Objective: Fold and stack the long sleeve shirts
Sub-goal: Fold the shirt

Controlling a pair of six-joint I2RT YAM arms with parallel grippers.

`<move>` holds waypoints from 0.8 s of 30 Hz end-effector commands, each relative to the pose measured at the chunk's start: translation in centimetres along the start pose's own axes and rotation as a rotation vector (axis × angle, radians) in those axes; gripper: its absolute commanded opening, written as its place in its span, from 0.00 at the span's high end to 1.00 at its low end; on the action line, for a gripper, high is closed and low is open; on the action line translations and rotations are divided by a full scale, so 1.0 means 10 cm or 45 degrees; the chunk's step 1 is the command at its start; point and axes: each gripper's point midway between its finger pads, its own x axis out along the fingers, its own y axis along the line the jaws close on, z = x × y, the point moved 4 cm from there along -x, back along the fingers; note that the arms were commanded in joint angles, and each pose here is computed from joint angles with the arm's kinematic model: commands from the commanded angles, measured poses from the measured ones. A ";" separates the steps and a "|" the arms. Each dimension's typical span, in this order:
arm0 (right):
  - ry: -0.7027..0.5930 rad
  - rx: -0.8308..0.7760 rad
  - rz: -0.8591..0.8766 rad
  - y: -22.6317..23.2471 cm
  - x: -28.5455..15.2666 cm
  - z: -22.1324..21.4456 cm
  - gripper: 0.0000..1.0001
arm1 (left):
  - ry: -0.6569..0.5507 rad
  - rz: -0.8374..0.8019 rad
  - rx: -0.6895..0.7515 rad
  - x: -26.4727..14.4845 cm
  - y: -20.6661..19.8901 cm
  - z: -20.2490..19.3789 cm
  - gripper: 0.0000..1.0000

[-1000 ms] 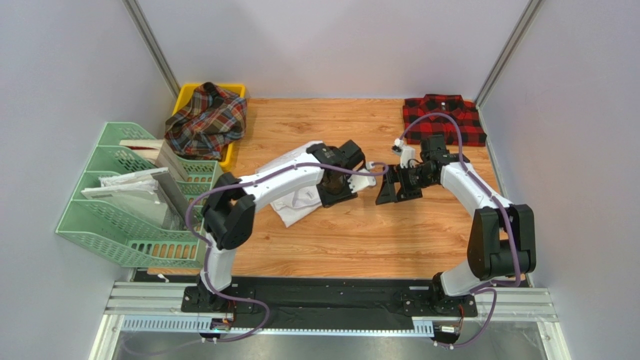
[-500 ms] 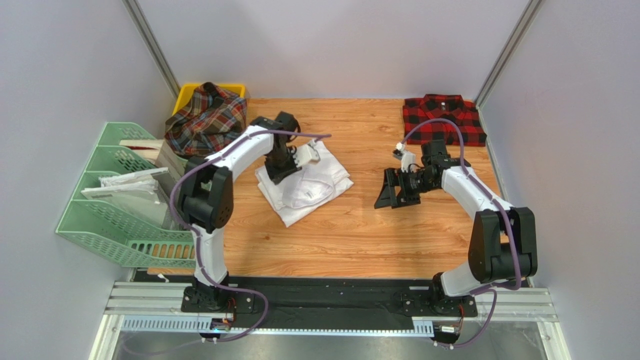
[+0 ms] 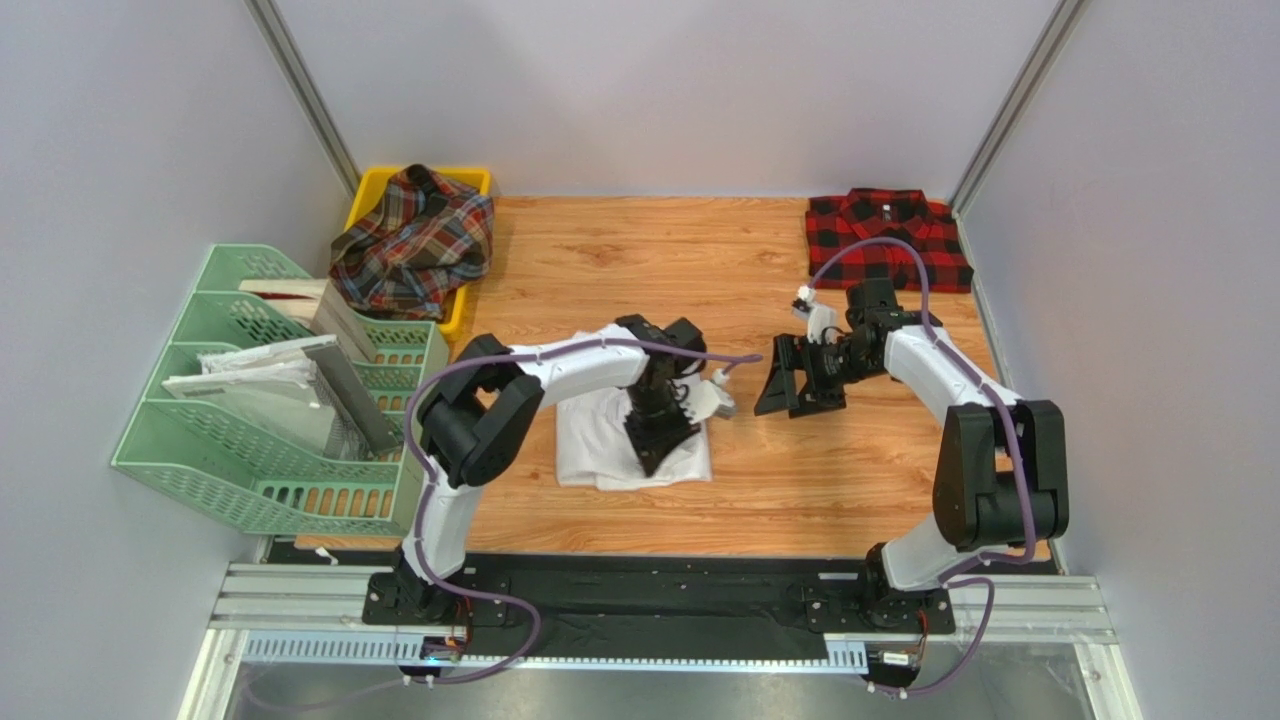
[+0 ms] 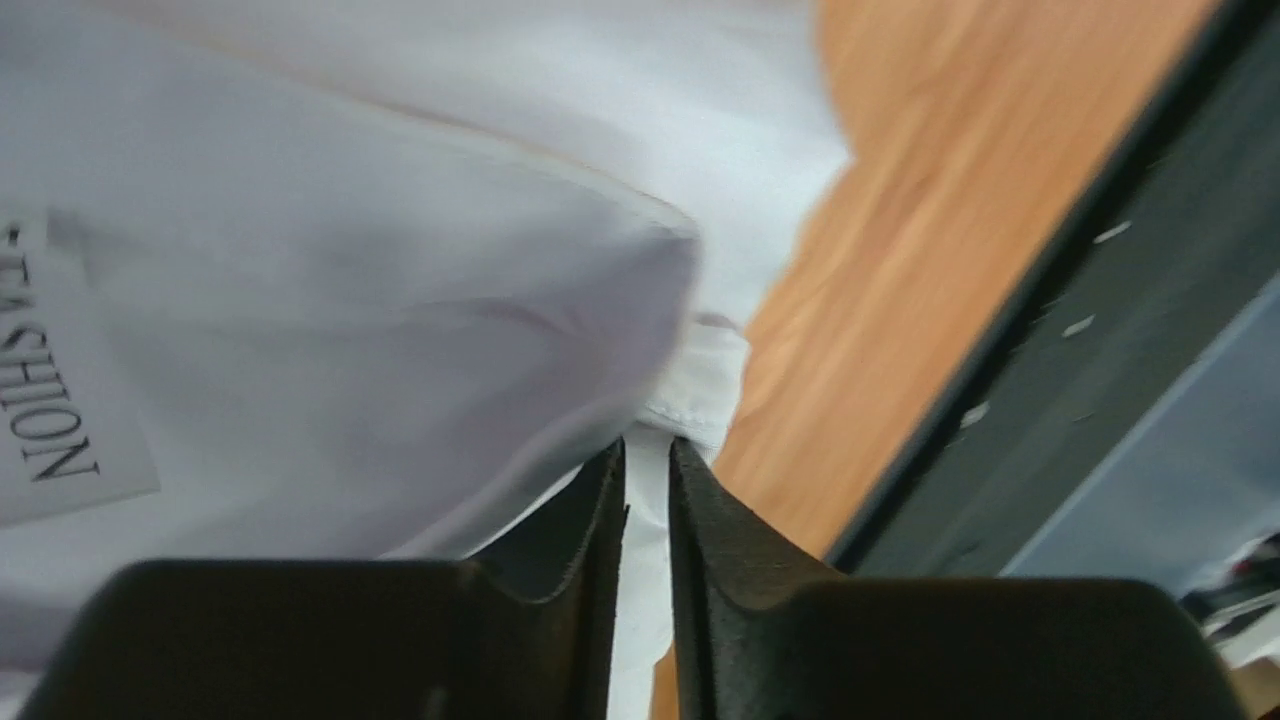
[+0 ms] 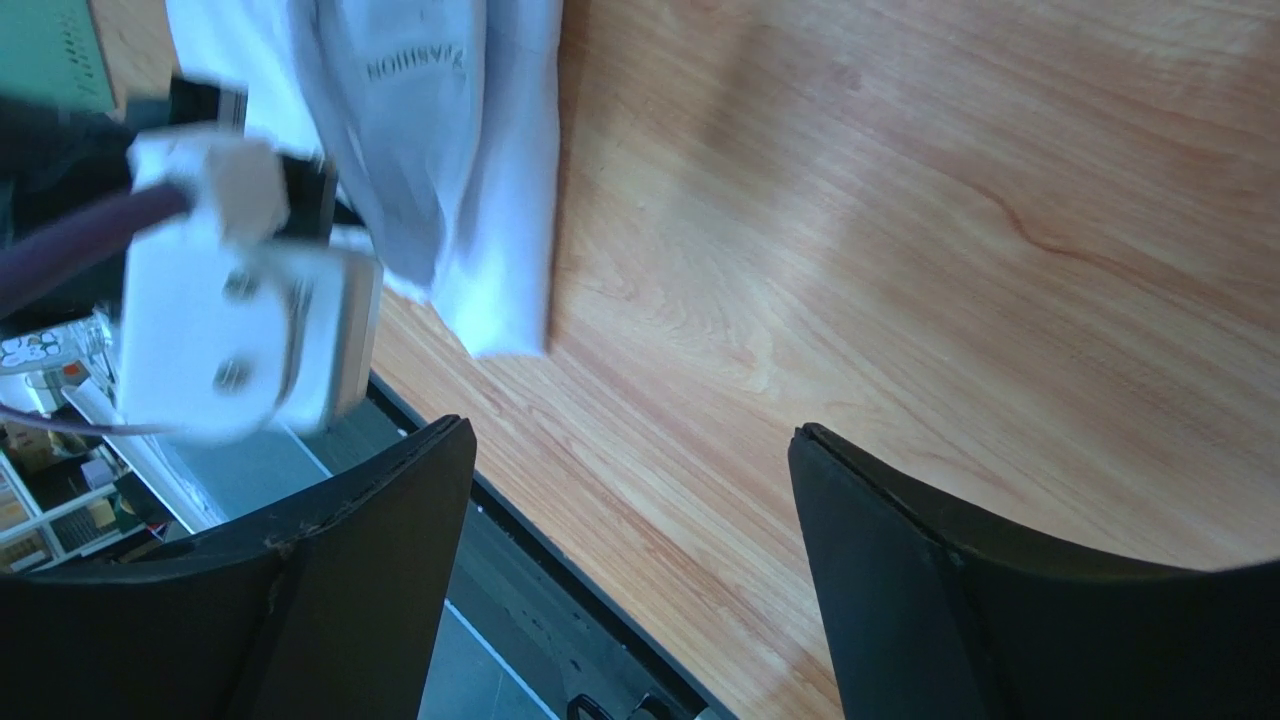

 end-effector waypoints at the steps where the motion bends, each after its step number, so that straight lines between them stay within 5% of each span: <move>1: -0.032 0.006 -0.074 -0.09 -0.06 0.17 0.18 | -0.489 -0.216 -0.276 -0.52 -0.32 0.82 0.73; 4: -0.013 -0.003 -0.122 -0.15 -0.10 0.15 0.20 | -0.778 -0.184 -0.296 -1.13 -0.20 0.89 0.65; 6: 0.007 0.011 -0.111 -0.14 -0.09 0.11 0.25 | -0.812 -0.065 -0.235 -1.26 0.00 0.72 0.64; 11: 0.085 0.086 0.018 -0.07 0.10 -0.08 0.48 | -0.563 0.086 -0.112 -1.09 0.22 0.12 0.69; 15: 0.158 0.092 0.094 -0.01 0.32 -0.21 0.51 | -0.474 0.042 -0.064 -0.83 0.18 -0.15 0.68; 24: 0.379 0.049 0.121 0.06 0.87 -0.32 0.67 | -0.386 -0.049 -0.294 -0.37 0.23 -0.29 0.72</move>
